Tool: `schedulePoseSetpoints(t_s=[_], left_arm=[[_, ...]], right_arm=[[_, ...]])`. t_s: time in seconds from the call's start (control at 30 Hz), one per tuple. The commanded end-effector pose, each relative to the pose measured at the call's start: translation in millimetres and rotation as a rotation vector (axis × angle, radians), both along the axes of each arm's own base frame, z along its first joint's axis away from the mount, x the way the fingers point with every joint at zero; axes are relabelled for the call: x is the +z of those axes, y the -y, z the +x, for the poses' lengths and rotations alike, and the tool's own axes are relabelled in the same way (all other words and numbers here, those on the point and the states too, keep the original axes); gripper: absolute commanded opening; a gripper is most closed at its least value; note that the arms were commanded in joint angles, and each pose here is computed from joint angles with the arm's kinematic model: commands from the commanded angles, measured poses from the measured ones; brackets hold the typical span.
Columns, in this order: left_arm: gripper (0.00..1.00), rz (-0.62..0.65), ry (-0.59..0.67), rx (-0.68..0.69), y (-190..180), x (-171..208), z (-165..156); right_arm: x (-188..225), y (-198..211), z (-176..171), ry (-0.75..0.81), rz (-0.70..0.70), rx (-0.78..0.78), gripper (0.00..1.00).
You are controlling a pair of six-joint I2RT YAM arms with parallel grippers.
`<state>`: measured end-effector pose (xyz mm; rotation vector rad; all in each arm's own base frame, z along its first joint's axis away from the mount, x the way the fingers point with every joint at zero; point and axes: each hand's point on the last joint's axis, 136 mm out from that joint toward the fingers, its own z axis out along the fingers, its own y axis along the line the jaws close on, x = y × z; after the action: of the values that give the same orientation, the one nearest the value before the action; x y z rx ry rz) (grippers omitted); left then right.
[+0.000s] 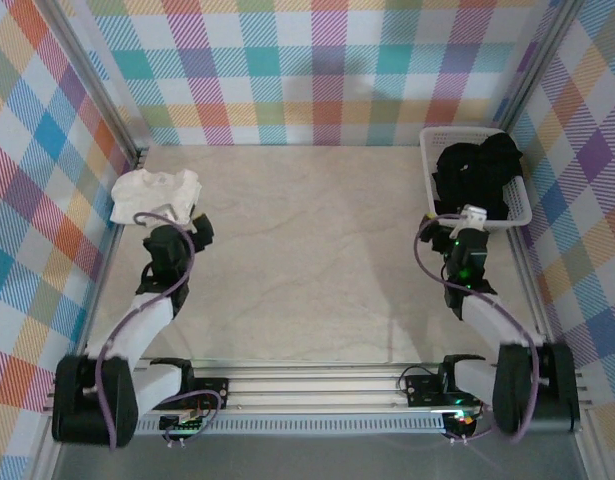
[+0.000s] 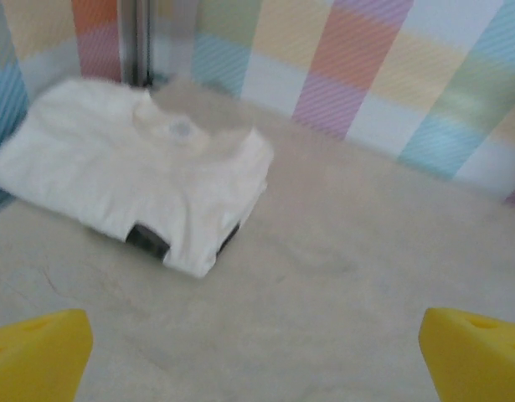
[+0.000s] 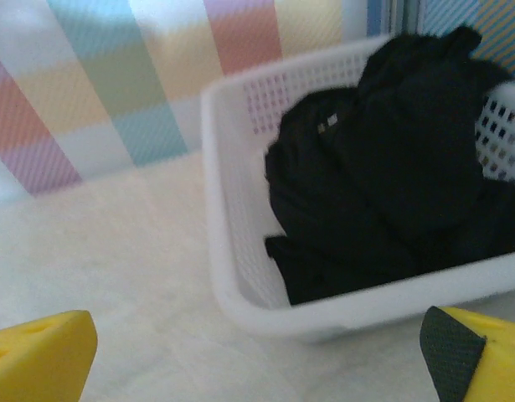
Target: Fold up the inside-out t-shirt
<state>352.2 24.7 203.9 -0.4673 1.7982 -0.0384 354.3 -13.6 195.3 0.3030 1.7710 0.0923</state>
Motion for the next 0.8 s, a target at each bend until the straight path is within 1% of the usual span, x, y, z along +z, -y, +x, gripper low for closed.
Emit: schedulePoseSetpoints(t_s=[0.0, 0.03, 0.1, 0.17, 0.2, 0.23, 0.27, 0.33, 0.37, 0.43, 0.53, 0.6, 0.67, 0.77], left_arm=[[1.0, -0.078, -0.084, 0.003, 4, 1, -8], [1.0, -0.079, -0.1, -0.004, 6, 6, -4], [0.98, -0.093, -0.138, -0.043, 14, 12, 11], [0.97, -0.125, -0.165, -0.08, 23, 15, 24], [0.96, -0.153, -0.173, -0.118, 32, 17, 31], [0.96, -0.181, -0.176, -0.171, 44, 20, 36], [0.96, -0.211, -0.18, -0.233, 59, 21, 41], [0.96, -0.239, -0.194, -0.327, 89, 22, 44], [0.96, -0.231, -0.199, -0.368, 105, 22, 45], [0.96, -0.211, -0.213, -0.444, 136, 22, 44], [0.96, -0.205, -0.227, -0.545, 176, 20, 43], [0.96, -0.201, -0.233, -0.593, 197, 19, 42], [0.96, -0.191, -0.242, -0.628, 214, 17, 41], [0.97, -0.174, -0.259, -0.668, 232, 13, 38]], right_arm=[[19, -42, -11, -0.021, 0.138, 0.186, 0.96], [27, -62, -12, -0.016, 0.122, 0.275, 0.95], [36, -109, -14, -0.052, 0.02, 0.442, 0.95], [36, -143, -16, -0.099, -0.075, 0.55, 0.95], [36, -151, -16, -0.119, -0.102, 0.575, 0.96], [35, -149, -12, -0.137, -0.103, 0.55, 0.98], [37, -137, -5, -0.147, -0.122, 0.481, 1.0], [43, -104, 10, -0.156, -0.164, 0.335, 1.0], [44, -81, 19, -0.175, -0.146, 0.257, 1.0], [39, -35, 37, -0.232, -0.05, 0.125, 1.0], [18, 32, 60, -0.359, -0.017, -0.097, 1.0], [-1, 62, 77, -0.447, 0.042, -0.174, 1.0], [-16, 84, 92, -0.505, 0.086, -0.231, 1.0], [-34, 106, 118, -0.565, 0.096, -0.287, 1.0]])
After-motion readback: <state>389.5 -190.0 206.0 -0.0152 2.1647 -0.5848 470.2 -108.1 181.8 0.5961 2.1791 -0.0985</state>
